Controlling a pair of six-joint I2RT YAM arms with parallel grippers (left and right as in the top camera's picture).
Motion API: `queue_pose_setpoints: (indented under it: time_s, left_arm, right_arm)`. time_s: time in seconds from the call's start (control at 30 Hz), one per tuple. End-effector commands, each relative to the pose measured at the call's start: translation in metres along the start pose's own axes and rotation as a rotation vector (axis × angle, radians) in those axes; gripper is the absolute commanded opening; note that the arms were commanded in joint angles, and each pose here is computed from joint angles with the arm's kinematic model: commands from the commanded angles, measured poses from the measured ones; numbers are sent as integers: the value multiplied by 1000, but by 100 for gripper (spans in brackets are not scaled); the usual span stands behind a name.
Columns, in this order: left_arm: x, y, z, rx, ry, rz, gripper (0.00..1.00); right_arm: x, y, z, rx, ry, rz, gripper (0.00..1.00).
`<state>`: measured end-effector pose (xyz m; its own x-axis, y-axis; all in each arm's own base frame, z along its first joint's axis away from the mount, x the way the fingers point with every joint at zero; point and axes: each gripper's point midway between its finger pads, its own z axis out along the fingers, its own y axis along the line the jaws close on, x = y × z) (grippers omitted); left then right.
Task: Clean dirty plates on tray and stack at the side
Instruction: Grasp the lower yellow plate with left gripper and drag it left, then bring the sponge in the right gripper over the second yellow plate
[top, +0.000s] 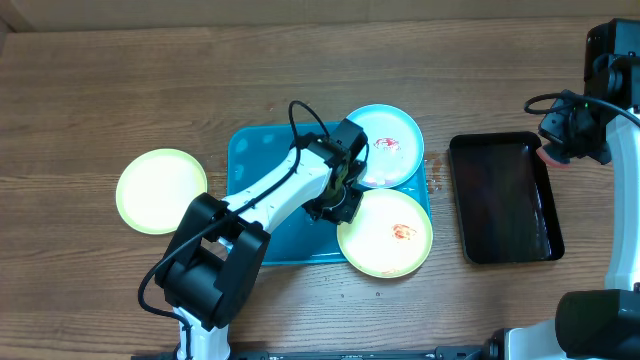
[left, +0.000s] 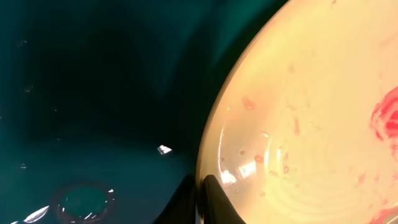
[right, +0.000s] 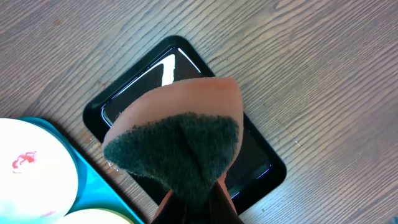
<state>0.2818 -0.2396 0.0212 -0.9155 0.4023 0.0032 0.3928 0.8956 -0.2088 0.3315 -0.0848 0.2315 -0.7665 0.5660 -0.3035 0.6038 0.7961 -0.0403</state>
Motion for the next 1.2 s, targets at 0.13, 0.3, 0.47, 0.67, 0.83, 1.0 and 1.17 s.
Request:
queue_pose_setpoints:
  time_s: [0.13,0.3,0.47,0.67,0.83,1.0,1.17]
  left_arm:
    - [0,-4,-7,25,24,35,4]
    - [0,10,-29,-6,47,19,4]
    - [-5,58,-62,-161,34,-86,4]
    - [-2,117,-63,-276,16,-213,4]
    - [9,145,-46,-270,23,-284,4]
    - [21,153,-29,-262,41,-306,15]
    - [23,151,-19,-245,37,-304,43]
  right_arm:
    - [-1,0,1,0,-1,-1,4]
    - [-1,0,1,0,-1,-1,4]
    - [-1,1,1,-7,2,-1,4]
    - [0,1,1,-7,3,-9,4]
    - [1,2,1,-14,10,-29,4]
    - [2,2,1,-14,13,-29,4]
    - [2,2,1,-13,13,-29,4]
